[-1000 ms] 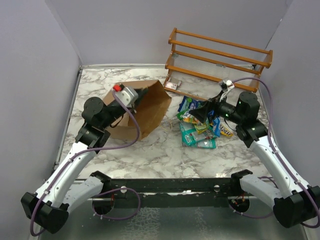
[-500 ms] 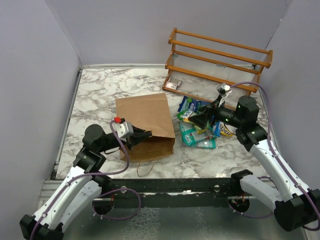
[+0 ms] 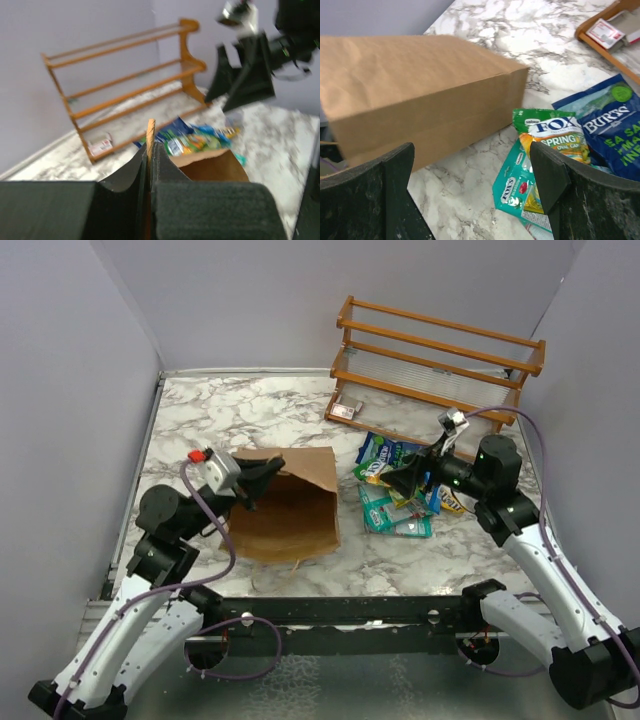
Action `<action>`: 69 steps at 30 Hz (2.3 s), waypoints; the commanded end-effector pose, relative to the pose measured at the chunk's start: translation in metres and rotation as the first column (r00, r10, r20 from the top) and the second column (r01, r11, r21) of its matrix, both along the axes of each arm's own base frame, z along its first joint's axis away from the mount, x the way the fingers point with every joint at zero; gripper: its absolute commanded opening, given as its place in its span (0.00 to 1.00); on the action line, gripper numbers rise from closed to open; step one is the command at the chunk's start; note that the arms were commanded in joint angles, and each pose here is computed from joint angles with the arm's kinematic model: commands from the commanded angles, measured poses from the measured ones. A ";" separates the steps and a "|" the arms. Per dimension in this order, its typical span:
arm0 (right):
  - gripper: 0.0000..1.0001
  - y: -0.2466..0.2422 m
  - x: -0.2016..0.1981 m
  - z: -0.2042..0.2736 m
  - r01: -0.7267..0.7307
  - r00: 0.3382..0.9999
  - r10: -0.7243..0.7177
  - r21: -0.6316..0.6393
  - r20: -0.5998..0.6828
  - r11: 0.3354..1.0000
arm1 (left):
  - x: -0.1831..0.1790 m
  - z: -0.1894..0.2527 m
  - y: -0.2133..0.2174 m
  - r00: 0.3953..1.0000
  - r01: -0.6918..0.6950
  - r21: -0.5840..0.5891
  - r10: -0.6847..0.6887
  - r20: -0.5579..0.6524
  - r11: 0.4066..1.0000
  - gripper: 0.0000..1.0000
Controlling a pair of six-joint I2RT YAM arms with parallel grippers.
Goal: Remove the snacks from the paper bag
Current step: Adjust the paper bag at the center of the board, then reset both arms
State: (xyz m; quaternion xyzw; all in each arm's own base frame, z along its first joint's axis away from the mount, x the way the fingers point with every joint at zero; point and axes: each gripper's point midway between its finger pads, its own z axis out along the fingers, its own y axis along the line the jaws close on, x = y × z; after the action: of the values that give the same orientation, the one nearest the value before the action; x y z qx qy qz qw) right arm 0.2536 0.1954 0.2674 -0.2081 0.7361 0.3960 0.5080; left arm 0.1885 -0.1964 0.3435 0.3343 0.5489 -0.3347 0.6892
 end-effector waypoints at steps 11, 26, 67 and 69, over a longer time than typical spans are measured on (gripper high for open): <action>0.99 -0.059 0.012 0.067 0.387 0.915 -0.386 0.013 0.120 0.922 | 0.138 0.059 0.058 0.708 -0.667 -0.085 0.594 -0.383 0.740 0.00; 0.99 -0.071 0.007 0.091 0.417 0.891 -0.408 -0.005 0.199 0.909 | 0.128 0.019 0.091 0.654 -0.727 -0.104 0.637 -0.408 0.679 0.00; 0.99 -0.161 -0.060 0.275 0.657 0.511 -0.676 0.265 0.531 0.706 | 0.031 0.203 0.167 0.633 -0.725 -0.396 0.772 -0.062 0.563 0.99; 0.99 -0.162 -0.057 0.271 0.670 0.506 -0.686 0.264 0.522 0.694 | 0.033 0.201 0.166 0.635 -0.725 -0.393 0.770 -0.065 0.565 0.99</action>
State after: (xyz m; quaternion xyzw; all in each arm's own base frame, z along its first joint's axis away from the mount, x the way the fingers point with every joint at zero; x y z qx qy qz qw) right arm 0.1907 0.0406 0.5414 -0.0280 0.5571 0.1083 0.8229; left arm 0.2205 -0.0334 0.5438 -0.0500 0.5260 -0.0996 0.8431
